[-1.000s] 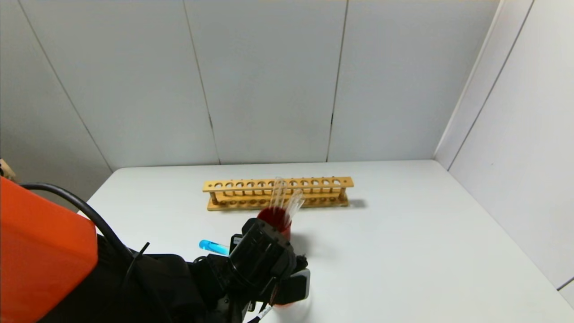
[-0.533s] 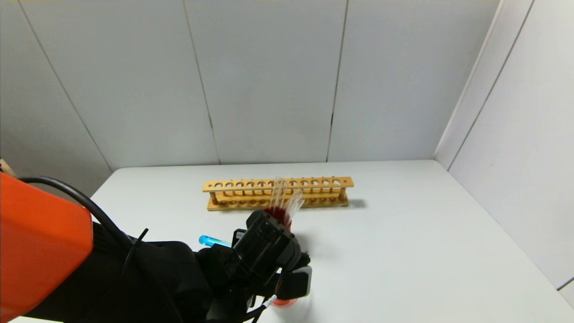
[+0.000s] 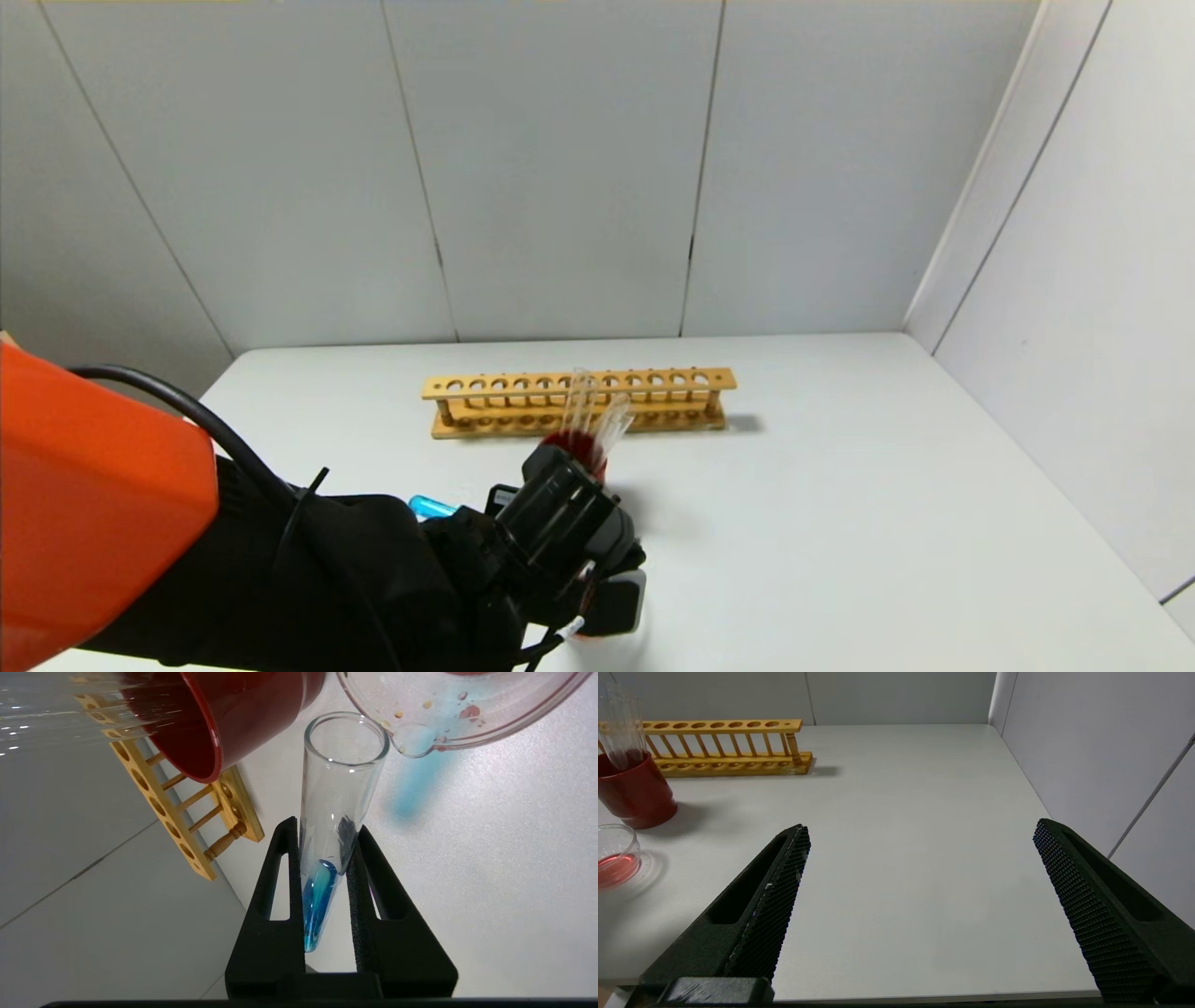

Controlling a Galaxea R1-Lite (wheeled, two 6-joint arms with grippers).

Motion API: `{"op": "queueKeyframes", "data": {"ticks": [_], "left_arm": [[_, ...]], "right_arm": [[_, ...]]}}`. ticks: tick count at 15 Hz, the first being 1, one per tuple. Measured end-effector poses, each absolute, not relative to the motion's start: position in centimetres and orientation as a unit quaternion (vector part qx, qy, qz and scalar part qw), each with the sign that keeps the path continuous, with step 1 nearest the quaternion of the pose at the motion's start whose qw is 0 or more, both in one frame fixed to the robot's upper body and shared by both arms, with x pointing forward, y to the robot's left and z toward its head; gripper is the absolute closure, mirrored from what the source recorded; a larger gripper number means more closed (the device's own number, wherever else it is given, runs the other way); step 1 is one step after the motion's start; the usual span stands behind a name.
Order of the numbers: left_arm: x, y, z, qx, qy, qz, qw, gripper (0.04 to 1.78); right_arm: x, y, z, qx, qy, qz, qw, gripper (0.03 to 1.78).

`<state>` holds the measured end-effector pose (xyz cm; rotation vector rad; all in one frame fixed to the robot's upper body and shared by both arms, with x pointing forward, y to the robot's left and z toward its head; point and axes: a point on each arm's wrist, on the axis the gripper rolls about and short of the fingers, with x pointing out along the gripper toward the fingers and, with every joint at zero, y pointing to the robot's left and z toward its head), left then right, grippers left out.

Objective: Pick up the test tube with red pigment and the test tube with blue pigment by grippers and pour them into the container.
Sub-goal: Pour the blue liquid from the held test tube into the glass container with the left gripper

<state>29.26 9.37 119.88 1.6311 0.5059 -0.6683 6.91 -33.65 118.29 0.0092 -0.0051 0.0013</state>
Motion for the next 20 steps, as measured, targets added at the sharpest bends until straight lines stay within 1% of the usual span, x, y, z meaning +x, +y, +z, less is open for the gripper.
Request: {"op": "queueKeyframes", "data": {"ticks": [5,9,20], "left_arm": [[29.1,9.5,119.8,0.717,0.240,-0.298,0.582,1.49],[29.4,8.9,120.4,0.718,0.237,-0.300,0.581,1.49],[29.7,8.2,119.6,0.733,0.246,-0.310,0.554,1.49]], "right_arm": [[6.9,-33.7,118.3,0.005,-0.003,0.000,1.000,0.06],[6.9,-33.7,118.3,0.005,-0.003,0.000,1.000,0.06],[6.9,-33.7,118.3,0.005,-0.003,0.001,1.000,0.06]]}}
